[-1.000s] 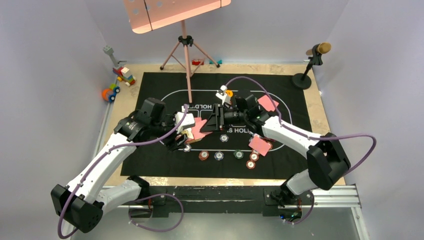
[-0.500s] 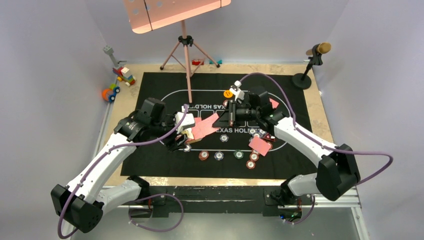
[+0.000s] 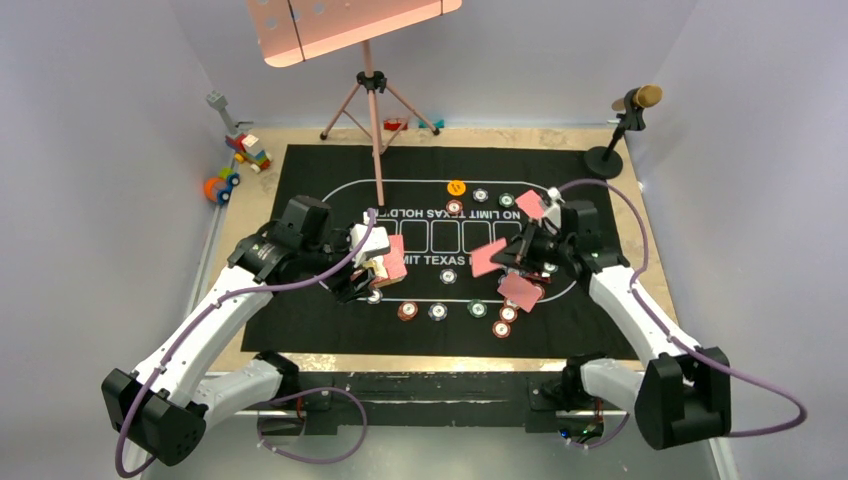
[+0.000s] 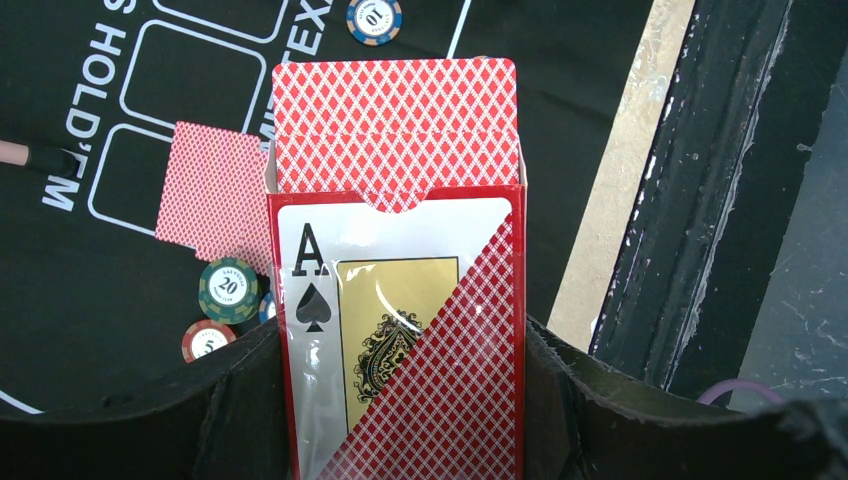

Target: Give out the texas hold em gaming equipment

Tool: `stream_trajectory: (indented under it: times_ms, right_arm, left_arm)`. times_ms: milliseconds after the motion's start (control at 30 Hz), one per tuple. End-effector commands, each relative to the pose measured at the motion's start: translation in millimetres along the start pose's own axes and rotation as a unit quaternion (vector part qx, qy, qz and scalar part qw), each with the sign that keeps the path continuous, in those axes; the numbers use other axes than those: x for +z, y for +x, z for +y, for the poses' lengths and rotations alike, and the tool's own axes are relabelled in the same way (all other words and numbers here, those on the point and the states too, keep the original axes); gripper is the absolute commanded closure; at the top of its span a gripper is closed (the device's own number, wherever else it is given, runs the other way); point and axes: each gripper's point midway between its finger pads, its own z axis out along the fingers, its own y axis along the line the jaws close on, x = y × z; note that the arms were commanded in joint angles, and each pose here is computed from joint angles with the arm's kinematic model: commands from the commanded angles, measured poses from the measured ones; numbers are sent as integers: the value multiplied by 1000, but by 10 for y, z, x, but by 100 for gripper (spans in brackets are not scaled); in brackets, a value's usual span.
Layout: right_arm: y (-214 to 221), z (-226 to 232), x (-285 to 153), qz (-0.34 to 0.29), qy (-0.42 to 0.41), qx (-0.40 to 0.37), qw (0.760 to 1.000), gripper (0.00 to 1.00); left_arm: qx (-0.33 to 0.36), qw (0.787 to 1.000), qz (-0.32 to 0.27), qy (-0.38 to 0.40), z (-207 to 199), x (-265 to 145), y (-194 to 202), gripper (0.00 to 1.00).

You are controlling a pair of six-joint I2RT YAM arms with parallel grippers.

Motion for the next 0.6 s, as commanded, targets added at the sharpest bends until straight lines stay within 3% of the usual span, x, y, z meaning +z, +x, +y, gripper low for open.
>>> stream_trajectory:
  times_ms: [0, 200, 300, 567]
  right_arm:
    - [152, -686, -135, -28, 106, 69, 992, 100]
    - [225, -1178, -283, -72, 191, 128, 971, 100]
    - [270, -1348, -328, -82, 221, 148, 960, 94]
    - [297, -1499, -453, -99, 264, 170, 944, 60]
  left_arm:
    - [12, 999, -33, 1, 13, -51, -201, 91]
    - [12, 999, -34, 2, 11, -51, -211, 91]
    - [12, 999, -34, 3, 4, -52, -207, 91]
    - [12, 999, -31, 4, -8, -39, -167, 90]
